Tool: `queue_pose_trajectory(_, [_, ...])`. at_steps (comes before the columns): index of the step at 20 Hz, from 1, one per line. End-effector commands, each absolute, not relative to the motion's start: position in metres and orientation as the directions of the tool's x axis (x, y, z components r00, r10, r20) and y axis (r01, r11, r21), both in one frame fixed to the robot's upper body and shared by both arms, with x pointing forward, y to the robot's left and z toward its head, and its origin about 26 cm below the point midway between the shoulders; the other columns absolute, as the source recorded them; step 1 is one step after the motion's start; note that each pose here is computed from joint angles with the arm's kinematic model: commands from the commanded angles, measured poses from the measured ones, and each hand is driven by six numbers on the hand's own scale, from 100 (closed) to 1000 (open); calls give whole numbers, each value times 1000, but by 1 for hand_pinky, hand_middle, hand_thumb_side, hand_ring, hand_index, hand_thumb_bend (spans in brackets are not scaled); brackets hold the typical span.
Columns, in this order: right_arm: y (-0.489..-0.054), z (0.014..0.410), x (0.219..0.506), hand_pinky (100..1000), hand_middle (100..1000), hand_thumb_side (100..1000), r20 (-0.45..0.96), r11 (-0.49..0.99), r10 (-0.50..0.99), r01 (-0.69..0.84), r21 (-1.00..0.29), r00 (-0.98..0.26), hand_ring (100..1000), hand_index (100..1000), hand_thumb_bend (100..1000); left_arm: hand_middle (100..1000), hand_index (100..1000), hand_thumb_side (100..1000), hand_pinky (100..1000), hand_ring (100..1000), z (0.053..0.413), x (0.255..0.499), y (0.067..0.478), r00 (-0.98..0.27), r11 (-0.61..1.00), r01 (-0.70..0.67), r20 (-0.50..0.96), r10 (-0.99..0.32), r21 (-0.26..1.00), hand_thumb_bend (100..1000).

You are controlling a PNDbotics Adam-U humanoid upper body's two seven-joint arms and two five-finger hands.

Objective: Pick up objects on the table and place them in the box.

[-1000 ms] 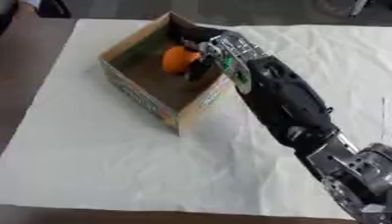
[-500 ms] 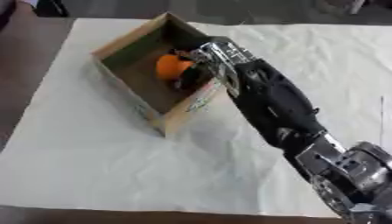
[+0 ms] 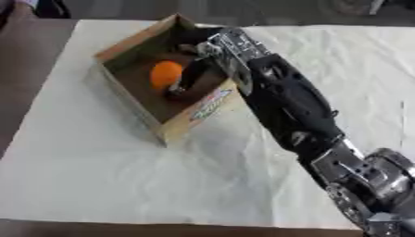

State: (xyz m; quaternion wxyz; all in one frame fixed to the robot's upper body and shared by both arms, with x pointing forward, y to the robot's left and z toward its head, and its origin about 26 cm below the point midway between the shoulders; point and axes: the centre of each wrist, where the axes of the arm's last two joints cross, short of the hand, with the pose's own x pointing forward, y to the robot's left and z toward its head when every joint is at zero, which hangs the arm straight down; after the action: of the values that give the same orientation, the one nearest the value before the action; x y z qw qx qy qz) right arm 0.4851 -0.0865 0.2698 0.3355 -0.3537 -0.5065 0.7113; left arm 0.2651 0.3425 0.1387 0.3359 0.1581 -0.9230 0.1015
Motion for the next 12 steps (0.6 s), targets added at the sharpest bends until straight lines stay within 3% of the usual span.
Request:
queue_pose_trajectory(1, [-89,300,478,774,893,666,-170,-228,834,-47,-973,-525,863,965,558,645,677,737,363,417,147,263,342,-743,933,-352,630,-228,-78,100])
queue_pose_trajectory(4, [-94,314,472,775,889,669,-161,-188,830,4,-982,-535,856,961,501,645,677,737,363,417,147,264,342,-744,933,-352,628,-228,-78,100])
queue_pose_trajectory(6, [-101,325,466,772,878,679,-146,-141,832,51,-989,-535,846,952,376,646,678,737,363,417,147,264,342,-744,932,-353,627,-229,-78,100])
queue_pose_trajectory(7, [-105,331,464,770,870,720,-138,-116,835,74,-990,-532,840,951,227,646,678,737,364,417,147,263,342,-745,932,-354,627,-230,-79,100])
queue_pose_trajectory(9, [-117,344,458,771,862,723,-115,-58,848,125,-990,-517,831,948,100,646,678,736,364,417,147,263,343,-744,931,-356,626,-232,-79,100])
queue_pose_trajectory(12, [-144,361,451,773,842,752,-67,32,876,197,-980,-477,818,922,100,646,678,736,365,418,148,263,343,-744,930,-360,625,-235,-79,100])
